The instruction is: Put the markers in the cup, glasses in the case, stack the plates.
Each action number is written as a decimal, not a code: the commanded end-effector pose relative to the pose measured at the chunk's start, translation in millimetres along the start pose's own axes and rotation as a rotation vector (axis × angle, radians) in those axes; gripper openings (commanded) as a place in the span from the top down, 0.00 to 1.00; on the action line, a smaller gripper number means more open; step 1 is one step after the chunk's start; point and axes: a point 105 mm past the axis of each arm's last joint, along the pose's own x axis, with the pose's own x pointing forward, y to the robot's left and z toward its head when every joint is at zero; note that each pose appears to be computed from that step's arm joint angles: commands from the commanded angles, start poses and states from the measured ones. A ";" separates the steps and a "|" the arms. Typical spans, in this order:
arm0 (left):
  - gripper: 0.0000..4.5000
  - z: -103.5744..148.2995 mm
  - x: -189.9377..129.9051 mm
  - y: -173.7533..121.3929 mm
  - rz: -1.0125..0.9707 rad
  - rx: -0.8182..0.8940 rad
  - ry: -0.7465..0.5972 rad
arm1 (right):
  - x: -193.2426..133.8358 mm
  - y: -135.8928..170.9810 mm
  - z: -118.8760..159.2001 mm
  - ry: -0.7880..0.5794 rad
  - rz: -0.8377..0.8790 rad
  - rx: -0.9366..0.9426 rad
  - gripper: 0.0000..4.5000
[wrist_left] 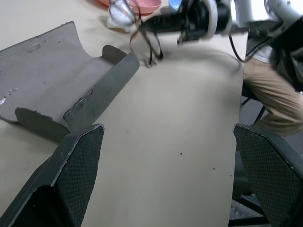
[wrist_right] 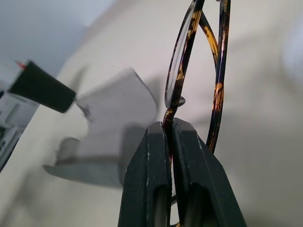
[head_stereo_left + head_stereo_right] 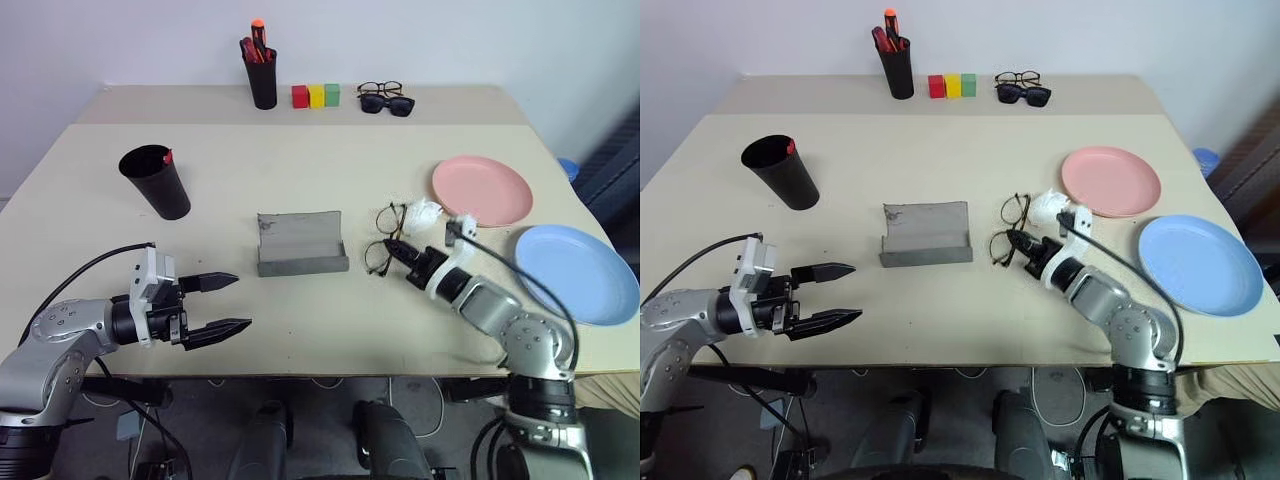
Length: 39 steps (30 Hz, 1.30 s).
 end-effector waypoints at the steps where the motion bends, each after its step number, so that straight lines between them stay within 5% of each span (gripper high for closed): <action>1: 0.00 8.4 0.3 -0.5 -0.010 0.030 -0.014 | 7.9 49.0 31.7 -0.002 0.223 -0.164 0.98; 7: 0.00 6.6 2.0 2.8 -0.027 0.027 -0.016 | 34.9 87.8 38.7 0.137 0.430 -0.390 0.98; 18: 0.00 3.6 -1.6 1.6 -0.025 0.033 -0.013 | 91.6 44.8 -12.5 0.375 0.434 -0.699 0.98; 39: 0.00 -3.6 -6.8 -2.2 -0.005 0.022 -0.016 | 86.4 80.0 -42.8 0.655 0.758 -0.749 0.98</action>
